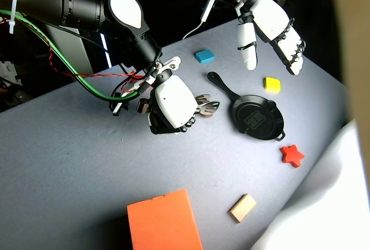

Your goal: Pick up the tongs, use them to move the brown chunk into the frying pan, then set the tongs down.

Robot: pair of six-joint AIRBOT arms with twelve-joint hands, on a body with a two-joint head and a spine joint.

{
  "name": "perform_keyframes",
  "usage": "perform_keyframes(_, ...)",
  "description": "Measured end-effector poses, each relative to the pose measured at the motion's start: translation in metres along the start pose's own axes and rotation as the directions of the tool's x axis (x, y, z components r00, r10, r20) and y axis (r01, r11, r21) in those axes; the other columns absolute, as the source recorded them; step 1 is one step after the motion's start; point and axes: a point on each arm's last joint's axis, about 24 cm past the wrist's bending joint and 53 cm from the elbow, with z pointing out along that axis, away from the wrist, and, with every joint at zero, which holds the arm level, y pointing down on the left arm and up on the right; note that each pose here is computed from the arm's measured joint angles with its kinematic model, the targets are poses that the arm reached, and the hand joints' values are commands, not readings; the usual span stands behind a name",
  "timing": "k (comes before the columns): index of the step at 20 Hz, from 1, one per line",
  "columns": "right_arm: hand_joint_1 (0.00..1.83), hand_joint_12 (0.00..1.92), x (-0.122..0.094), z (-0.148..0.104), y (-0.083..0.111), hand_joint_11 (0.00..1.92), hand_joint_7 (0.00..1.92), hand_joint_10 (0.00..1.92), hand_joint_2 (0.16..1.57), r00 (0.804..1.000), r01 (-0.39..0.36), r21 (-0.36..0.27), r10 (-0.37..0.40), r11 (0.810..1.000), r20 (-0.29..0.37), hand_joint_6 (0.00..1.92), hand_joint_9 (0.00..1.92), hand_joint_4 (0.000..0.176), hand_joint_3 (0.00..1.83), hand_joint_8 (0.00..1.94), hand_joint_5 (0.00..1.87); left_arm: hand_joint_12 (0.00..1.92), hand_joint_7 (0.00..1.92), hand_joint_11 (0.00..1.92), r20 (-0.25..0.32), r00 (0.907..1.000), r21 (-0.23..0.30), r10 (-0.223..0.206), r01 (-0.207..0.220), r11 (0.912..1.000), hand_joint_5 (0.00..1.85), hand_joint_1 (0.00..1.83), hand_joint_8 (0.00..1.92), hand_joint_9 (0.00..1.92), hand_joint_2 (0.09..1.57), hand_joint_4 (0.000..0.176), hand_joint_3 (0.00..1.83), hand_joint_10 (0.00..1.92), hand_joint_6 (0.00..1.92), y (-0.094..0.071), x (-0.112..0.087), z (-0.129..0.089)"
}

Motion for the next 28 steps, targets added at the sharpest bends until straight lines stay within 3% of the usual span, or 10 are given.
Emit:
perform_keyframes(5,0.88,1.92,-0.015,-0.008,-0.006,1.79,1.64,1.92,1.44,1.0,0.004,0.018,-0.004,1.0,0.019,1.92,1.76,0.176,0.0,1.94,1.44,0.5,0.1,0.0,-0.001,1.0,-0.002,0.001,-0.001,1.0,0.05,0.0,0.0,0.1,1.25,0.036,0.0,0.0,0.0,0.0,0.0,0.0)
perform_keyframes(9,0.86,1.92,-0.051,-0.013,-0.003,1.76,1.62,1.92,1.44,0.996,-0.02,-0.003,0.02,1.0,0.083,1.92,1.75,0.176,0.0,1.94,1.43,0.49,0.11,0.0,-0.001,1.0,-0.002,0.001,-0.001,1.0,0.08,0.0,0.01,0.12,1.25,0.036,0.0,0.01,0.01,0.001,0.0,0.0)
perform_keyframes(13,0.89,1.92,-0.083,-0.002,0.0,1.75,1.63,1.92,1.43,0.988,-0.083,-0.022,0.085,0.996,0.127,1.92,1.75,0.176,0.0,1.94,1.43,0.53,0.11,0.0,-0.001,1.0,-0.003,0.002,-0.002,1.0,0.07,0.0,0.0,0.14,1.22,0.031,0.0,0.01,0.0,0.001,0.0,0.0)
perform_keyframes(15,0.92,1.92,-0.099,0.005,0.014,1.76,1.63,1.92,1.43,0.984,-0.09,-0.058,0.098,0.994,0.148,1.92,1.76,0.176,0.0,1.94,1.44,0.49,0.11,0.0,0.0,1.0,-0.003,0.003,-0.003,1.0,0.07,0.0,0.0,0.14,1.23,0.028,0.0,0.0,0.0,0.001,0.0,0.0)
perform_keyframes(17,0.85,1.92,-0.111,0.01,0.043,1.76,1.64,1.92,1.45,0.983,-0.064,-0.123,0.084,0.99,0.161,1.92,1.77,0.176,0.01,1.94,1.44,0.48,0.12,0.0,-0.001,1.0,-0.003,0.003,-0.003,1.0,0.07,0.0,0.0,0.15,1.24,0.018,0.0,0.01,0.0,0.001,0.0,0.0)
perform_keyframes(19,0.84,1.92,-0.112,0.013,0.067,1.75,1.65,1.92,1.45,0.984,-0.05,-0.178,0.079,0.983,0.157,1.92,1.77,0.176,0.01,1.94,1.45,0.48,0.13,0.0,-0.002,1.0,-0.004,0.003,-0.003,1.0,0.07,0.0,0.01,0.15,1.23,0.018,0.0,0.01,0.0,0.001,0.0,0.0)
perform_keyframes(21,0.81,1.92,-0.102,0.022,0.082,1.74,1.63,1.92,1.46,0.989,-0.082,-0.202,0.104,0.976,0.105,1.92,1.75,0.176,0.01,1.94,1.43,0.49,0.14,0.0,-0.004,1.0,-0.01,0.001,-0.001,1.0,0.05,0.0,0.01,0.15,1.23,0.019,0.0,0.01,0.01,0.003,0.001,0.0)
perform_keyframes(28,0.74,1.92,-0.076,0.06,0.083,1.72,1.61,1.92,1.47,0.994,-0.084,-0.186,0.096,0.979,0.052,1.92,1.72,0.176,0.01,1.94,1.41,0.46,0.14,0.0,-0.004,1.0,-0.01,-0.001,0.001,0.9999,0.02,0.0,0.0,0.14,1.25,0.02,0.0,0.0,0.0,0.002,0.001,0.0)
